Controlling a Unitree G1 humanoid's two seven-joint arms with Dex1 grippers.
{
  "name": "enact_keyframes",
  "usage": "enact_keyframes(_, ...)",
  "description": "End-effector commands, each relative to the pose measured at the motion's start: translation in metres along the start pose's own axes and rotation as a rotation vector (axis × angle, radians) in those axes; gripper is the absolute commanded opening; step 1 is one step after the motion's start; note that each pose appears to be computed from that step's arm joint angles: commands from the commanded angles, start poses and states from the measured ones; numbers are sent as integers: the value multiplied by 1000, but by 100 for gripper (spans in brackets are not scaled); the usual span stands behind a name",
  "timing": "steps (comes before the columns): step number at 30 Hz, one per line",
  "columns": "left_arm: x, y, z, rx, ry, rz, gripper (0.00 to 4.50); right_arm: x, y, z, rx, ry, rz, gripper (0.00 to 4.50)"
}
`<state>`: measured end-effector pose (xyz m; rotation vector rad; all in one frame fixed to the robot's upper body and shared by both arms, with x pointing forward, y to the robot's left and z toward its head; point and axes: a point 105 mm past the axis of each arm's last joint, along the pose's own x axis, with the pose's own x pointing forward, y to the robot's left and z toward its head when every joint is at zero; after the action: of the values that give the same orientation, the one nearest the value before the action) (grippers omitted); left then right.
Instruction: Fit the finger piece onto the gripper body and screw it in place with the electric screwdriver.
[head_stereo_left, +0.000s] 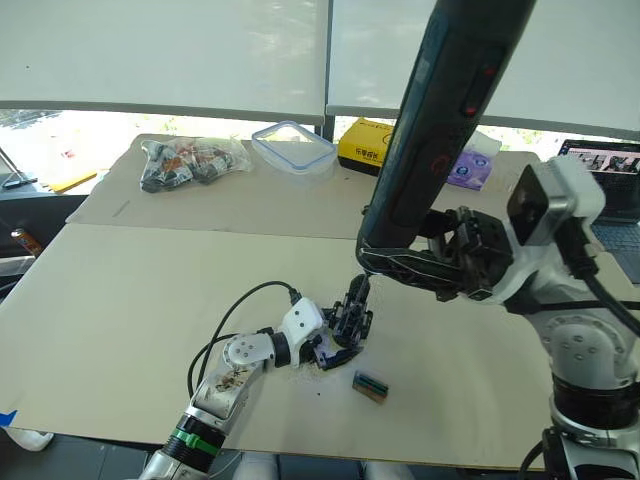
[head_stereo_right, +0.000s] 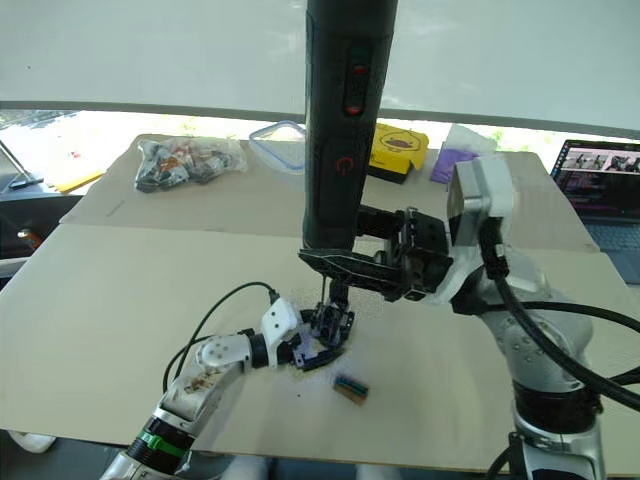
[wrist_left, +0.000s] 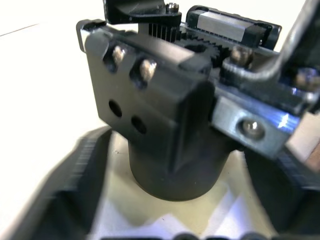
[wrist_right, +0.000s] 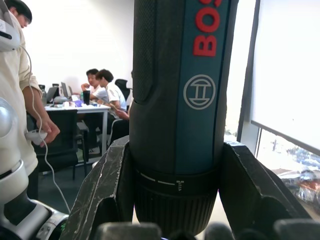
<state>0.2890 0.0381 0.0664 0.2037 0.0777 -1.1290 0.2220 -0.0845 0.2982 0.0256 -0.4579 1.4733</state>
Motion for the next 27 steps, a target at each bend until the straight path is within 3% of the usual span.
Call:
enact_keyframes(1, -16, 1, -13, -13, 42, 14, 448, -19, -7, 26, -39, 39, -36, 196)
enact_keyframes(9, -88, 16, 2, -35, -1, 69, 448, -115, -42, 16, 139, 506, -290, 196)
enact_keyframes(13, -131, 10, 12, -21, -10, -24, 448, -182, -52, -16, 265, 841, -452, 196)
enact_keyframes(18, -164, 14, 23, 21, 13, -56, 448, -229, -61, -54, 343, 1042, -563, 196)
enact_keyframes(21, -176, 21, 30, 37, 15, -41, 448, -259, -50, -80, 434, 1243, -567, 196)
enact_keyframes(27, -191, 35, 37, 56, 59, -2, 448, -271, -48, -104, 498, 1314, -545, 196)
